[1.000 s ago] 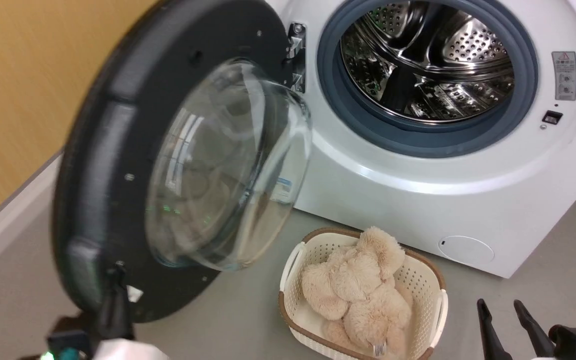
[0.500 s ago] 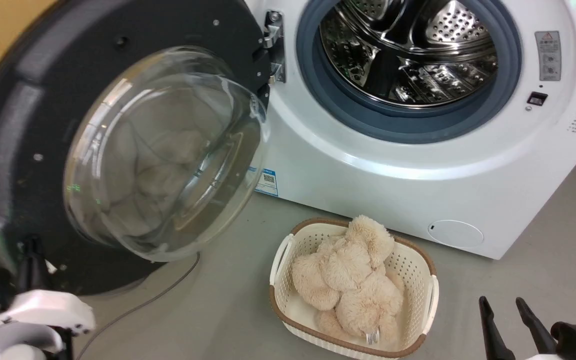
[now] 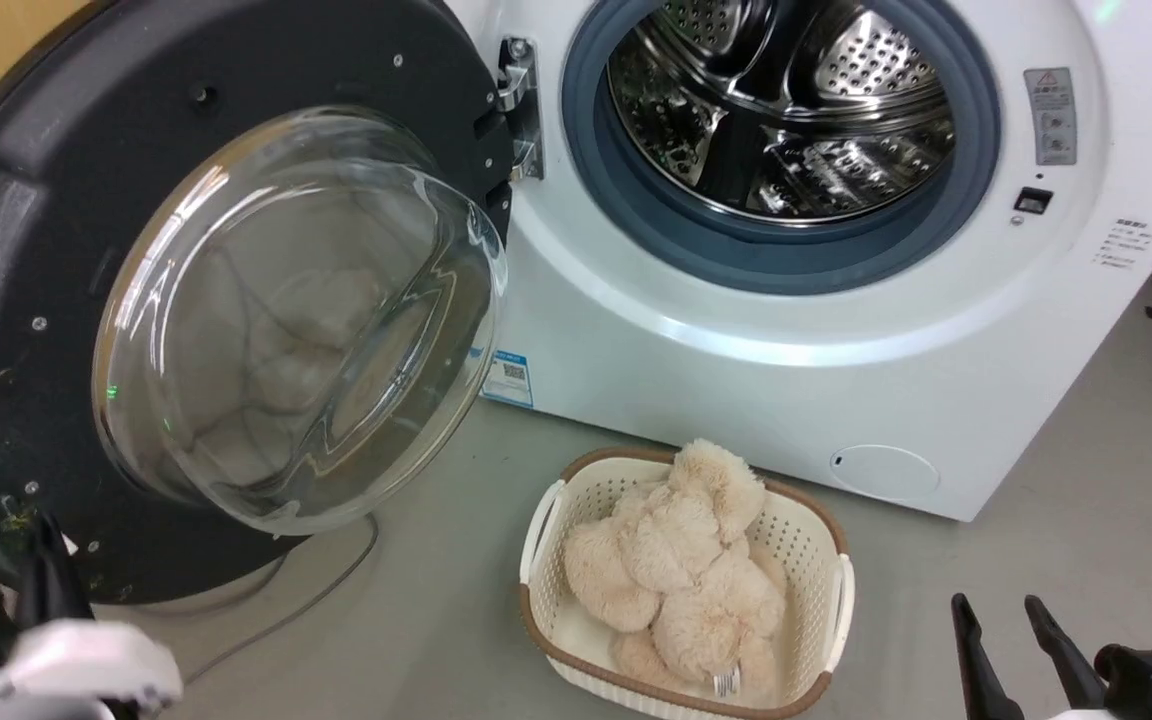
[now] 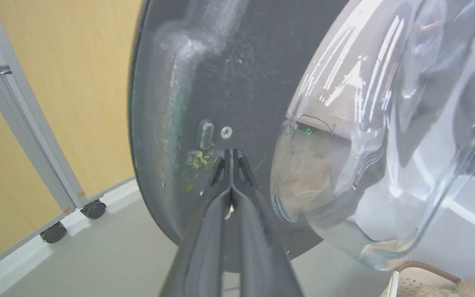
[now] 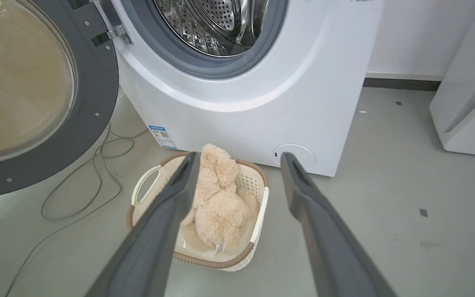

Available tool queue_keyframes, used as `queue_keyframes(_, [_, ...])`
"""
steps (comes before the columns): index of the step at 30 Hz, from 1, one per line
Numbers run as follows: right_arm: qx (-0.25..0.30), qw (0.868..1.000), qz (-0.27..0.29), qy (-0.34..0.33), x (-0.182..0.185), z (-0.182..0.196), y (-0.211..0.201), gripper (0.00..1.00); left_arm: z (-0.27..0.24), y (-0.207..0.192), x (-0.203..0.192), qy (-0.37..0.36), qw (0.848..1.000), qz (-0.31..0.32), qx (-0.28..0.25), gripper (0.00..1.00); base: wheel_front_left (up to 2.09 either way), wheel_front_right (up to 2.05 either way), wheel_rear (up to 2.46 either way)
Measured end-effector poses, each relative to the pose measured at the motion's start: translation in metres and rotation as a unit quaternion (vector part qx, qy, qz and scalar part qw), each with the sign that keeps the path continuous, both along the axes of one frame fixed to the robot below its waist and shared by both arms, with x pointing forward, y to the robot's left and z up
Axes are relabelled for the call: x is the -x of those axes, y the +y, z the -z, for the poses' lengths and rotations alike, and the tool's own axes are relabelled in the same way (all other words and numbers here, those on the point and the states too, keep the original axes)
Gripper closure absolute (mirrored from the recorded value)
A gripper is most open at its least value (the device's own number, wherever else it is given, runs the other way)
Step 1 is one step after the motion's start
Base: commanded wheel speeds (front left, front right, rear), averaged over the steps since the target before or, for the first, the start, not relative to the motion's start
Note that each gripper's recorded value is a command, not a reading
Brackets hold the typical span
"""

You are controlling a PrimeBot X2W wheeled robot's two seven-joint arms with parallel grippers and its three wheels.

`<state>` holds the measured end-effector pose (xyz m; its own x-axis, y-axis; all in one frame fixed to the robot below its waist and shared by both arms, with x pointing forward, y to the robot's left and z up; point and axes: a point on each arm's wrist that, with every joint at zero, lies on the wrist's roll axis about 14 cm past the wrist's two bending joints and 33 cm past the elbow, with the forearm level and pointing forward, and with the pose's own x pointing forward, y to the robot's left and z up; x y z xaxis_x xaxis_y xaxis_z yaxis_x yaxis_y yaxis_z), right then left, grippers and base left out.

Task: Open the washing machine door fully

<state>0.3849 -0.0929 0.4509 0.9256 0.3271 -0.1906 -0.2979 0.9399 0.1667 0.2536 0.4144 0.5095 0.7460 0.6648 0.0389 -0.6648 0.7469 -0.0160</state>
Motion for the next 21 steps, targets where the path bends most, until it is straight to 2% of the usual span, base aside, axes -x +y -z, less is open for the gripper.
queue_keyframes(2, [-0.002,1.000,0.003,-0.010,0.003,-0.006,-0.002,0.00,0.015,-0.025,0.014,0.003,1.000,0.012,0.018,0.98,0.00,0.00,0.00])
queue_keyframes(4, [-0.003,1.000,0.005,-0.016,0.004,-0.010,-0.003,0.00,0.024,-0.038,0.021,0.007,0.999,0.019,0.028,0.58,0.00,0.00,0.00])
queue_keyframes(6, [-0.004,1.000,0.004,-0.020,0.005,-0.013,-0.002,0.00,0.030,-0.048,0.025,0.016,0.999,0.028,0.032,0.03,0.00,0.00,0.00])
queue_keyframes(7, [-0.004,1.000,0.004,-0.022,0.006,-0.014,-0.003,0.00,0.031,-0.054,0.026,0.017,0.999,0.036,0.031,0.00,0.00,0.00,0.00])
queue_keyframes(14, [0.001,0.999,0.009,-0.042,0.009,-0.025,-0.006,0.00,0.027,-0.100,0.014,0.015,0.995,0.100,0.023,0.00,0.00,0.00,0.00])
queue_keyframes(21, [0.014,0.997,0.023,-0.069,0.014,-0.040,-0.018,0.00,0.017,-0.152,-0.016,0.011,0.981,0.194,0.018,0.00,0.00,0.00,0.00])
